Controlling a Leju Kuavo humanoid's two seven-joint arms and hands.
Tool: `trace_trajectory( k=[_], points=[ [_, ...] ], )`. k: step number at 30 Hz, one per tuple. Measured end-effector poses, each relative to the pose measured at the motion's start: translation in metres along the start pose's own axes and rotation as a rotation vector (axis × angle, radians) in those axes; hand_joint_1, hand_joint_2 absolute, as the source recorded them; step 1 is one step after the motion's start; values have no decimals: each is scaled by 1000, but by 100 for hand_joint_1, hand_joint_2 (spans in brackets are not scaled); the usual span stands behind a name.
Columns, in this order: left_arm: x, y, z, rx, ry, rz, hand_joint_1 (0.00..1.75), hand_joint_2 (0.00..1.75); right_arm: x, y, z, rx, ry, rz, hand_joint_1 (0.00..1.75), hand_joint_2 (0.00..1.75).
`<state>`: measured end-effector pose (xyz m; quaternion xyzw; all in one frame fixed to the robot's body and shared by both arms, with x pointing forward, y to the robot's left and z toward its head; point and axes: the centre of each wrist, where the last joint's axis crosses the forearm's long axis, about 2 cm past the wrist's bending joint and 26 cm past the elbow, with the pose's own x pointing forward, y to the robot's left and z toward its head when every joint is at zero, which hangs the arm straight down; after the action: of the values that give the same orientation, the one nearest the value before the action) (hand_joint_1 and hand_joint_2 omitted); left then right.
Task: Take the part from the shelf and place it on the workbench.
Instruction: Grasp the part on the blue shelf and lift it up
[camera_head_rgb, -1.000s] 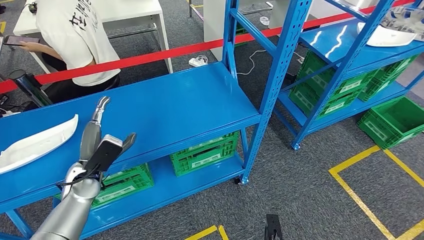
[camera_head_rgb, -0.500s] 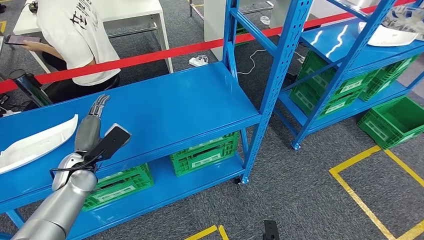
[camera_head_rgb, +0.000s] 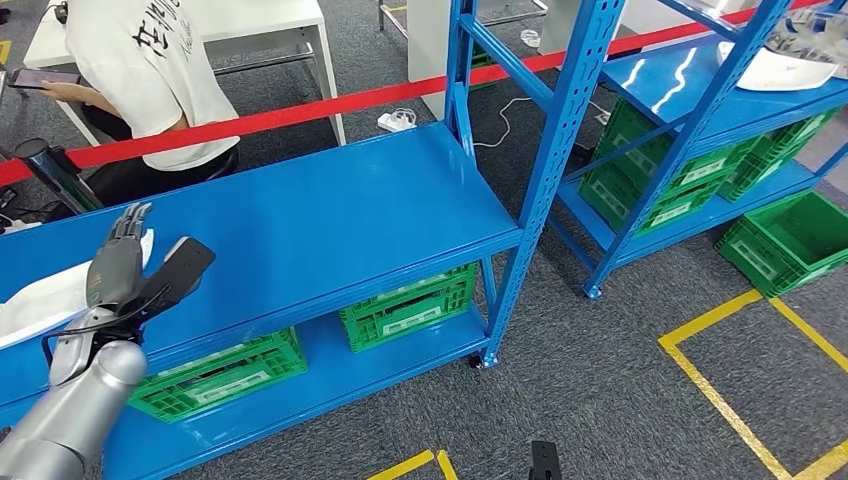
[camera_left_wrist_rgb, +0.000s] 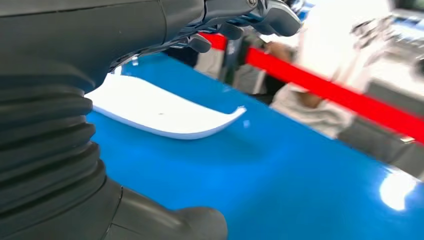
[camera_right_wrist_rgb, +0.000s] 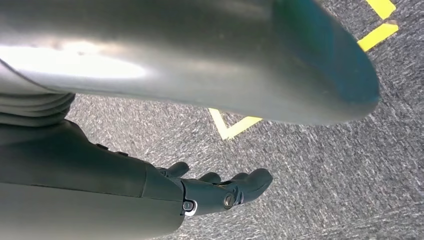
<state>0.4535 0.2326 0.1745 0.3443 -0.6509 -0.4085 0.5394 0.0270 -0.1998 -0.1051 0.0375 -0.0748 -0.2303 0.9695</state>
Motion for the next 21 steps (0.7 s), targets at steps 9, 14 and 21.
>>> trace_trajectory(
  k=[9, 14, 21],
  points=[
    [-24, 9, 2, -51, 101, -39, 0, 175, 0, 0, 0, 9, -11, -1, 0, 0],
    [-29, 11, 3, -74, 136, -46, 0, 175, 0, 0, 0, 12, -19, -1, 0, 0],
    [-54, 19, 8, -128, 273, -97, 0, 175, 1, 0, 0, 27, -47, 5, 0, 0]
  ],
)
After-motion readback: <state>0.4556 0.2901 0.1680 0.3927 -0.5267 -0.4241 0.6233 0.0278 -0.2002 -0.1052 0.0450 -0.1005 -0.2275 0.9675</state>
